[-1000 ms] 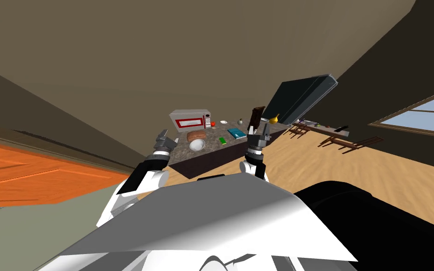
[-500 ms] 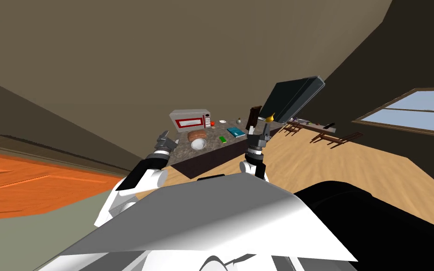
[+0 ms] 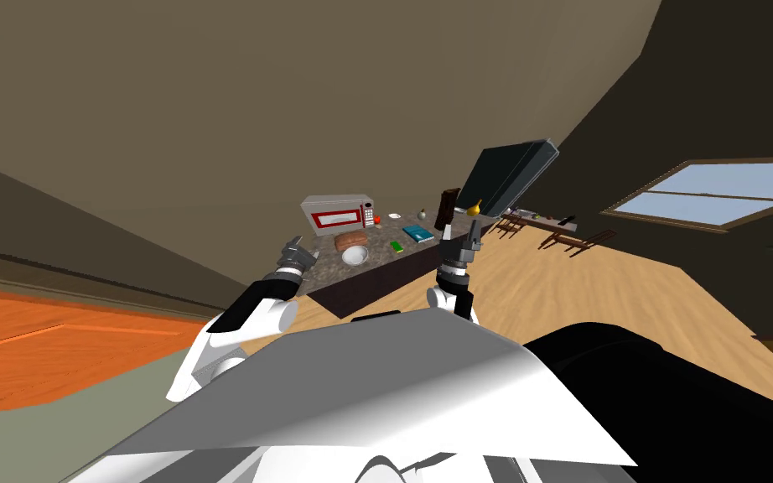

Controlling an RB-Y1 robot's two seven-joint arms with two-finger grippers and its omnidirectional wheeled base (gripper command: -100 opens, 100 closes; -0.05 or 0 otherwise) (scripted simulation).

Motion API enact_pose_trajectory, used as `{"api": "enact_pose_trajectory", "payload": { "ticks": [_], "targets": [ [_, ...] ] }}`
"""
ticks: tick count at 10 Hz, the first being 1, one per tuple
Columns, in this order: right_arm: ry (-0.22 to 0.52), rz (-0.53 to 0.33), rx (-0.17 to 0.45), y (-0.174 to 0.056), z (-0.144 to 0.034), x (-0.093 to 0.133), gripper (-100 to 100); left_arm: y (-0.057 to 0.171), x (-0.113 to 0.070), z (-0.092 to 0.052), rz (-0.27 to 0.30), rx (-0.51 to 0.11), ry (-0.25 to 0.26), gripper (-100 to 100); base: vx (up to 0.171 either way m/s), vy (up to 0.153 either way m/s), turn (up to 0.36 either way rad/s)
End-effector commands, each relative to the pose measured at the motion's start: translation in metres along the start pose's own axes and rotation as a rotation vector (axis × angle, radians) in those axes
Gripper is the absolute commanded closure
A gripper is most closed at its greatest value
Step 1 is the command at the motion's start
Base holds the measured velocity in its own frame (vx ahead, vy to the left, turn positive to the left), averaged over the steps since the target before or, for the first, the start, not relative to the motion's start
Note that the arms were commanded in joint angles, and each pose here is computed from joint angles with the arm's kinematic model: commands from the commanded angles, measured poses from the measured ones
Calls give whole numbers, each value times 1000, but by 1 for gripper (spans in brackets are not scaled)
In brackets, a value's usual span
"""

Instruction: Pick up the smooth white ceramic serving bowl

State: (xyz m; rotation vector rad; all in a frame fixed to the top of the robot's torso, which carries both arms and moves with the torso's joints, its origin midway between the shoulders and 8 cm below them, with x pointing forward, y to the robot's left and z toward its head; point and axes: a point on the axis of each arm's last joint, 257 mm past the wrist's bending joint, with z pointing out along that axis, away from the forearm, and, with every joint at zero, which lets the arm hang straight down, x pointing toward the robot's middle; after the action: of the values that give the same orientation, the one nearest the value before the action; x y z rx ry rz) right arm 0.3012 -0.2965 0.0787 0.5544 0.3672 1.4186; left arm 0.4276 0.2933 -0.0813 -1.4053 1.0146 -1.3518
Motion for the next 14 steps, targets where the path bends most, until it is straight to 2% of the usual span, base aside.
{"api": "enact_pose_trajectory", "payload": {
  "ticks": [1, 6, 14],
  "targets": [
    [0, 0, 0, 0, 0, 0, 0, 7, -4, 2, -16, -34, -17, -100, -32, 53, -112],
    [0, 0, 0, 0, 0, 0, 0, 30, -16, 3, -49, -142, -70, -100, -40, 55, -106],
    [0, 0, 0, 0, 0, 0, 0, 64, -29, 1, -116, -297, -150, -100, -21, 24, -87]
  ]
}}
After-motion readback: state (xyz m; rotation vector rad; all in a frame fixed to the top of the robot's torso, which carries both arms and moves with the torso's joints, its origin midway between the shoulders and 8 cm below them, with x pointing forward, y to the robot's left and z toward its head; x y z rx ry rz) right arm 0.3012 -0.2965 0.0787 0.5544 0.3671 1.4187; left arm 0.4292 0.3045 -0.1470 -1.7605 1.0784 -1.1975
